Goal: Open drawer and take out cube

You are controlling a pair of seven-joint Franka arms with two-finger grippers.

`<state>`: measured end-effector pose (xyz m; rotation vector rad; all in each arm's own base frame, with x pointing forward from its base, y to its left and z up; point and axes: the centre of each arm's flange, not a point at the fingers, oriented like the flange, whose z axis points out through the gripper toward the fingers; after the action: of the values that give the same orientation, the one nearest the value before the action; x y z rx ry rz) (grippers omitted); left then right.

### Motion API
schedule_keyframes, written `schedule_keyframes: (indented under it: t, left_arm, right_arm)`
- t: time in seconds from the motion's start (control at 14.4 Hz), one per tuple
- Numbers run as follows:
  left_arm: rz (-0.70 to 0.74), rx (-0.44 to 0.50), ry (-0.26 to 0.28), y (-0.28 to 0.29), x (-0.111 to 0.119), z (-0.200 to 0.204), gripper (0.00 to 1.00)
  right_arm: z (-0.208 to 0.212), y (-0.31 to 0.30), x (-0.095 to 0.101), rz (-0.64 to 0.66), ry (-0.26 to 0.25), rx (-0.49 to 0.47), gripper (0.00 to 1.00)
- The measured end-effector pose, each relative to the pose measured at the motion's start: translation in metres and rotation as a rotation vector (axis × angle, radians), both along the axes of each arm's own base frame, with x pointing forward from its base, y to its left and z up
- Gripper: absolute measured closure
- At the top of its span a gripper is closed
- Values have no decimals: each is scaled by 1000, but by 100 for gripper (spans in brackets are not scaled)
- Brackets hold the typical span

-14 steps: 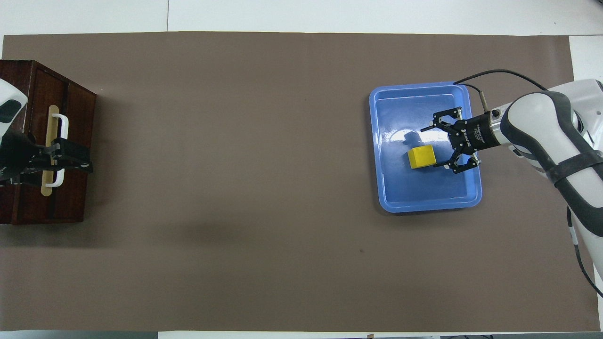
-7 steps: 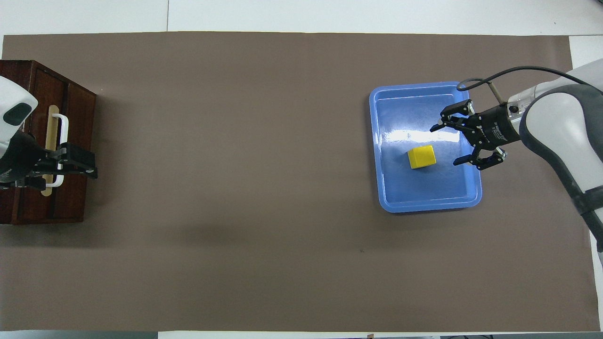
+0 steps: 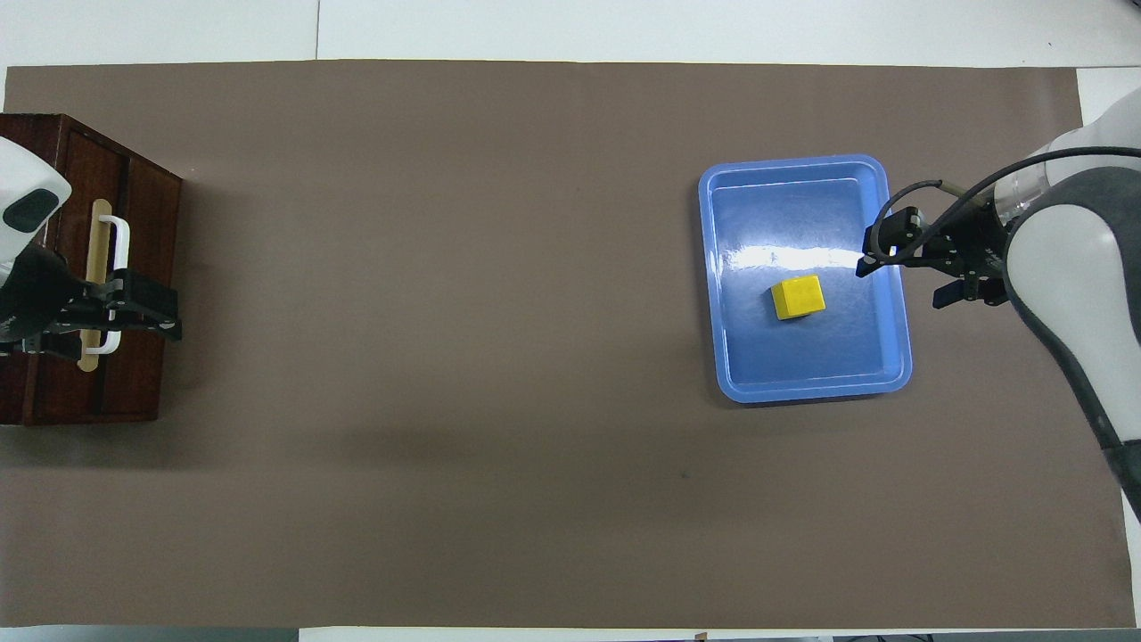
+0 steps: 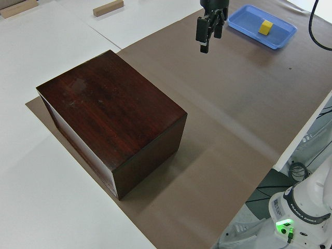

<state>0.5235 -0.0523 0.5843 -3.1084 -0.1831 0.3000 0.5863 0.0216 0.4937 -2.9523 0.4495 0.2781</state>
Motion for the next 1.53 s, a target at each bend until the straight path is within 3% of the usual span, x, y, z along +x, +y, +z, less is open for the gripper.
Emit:
schedule_keyframes:
  t: [0.49, 0.9, 1.18, 1.53]
  left_arm:
    - [-2, 0, 2, 0, 0, -1, 0]
    - [1, -1, -13, 1, 2, 1, 0]
    - [2, -4, -44, 1, 6, 3, 0]
    - [10, -3, -45, 5, 6, 3, 0]
  right_arm:
    - [64, 1, -17, 386, -158, -43, 0]
    - [109, -5, -50, 451, -161, -101, 0]
    - [111, -6, -48, 450, -173, -112, 0]
    - [105, -11, -44, 441, -173, -113, 0]
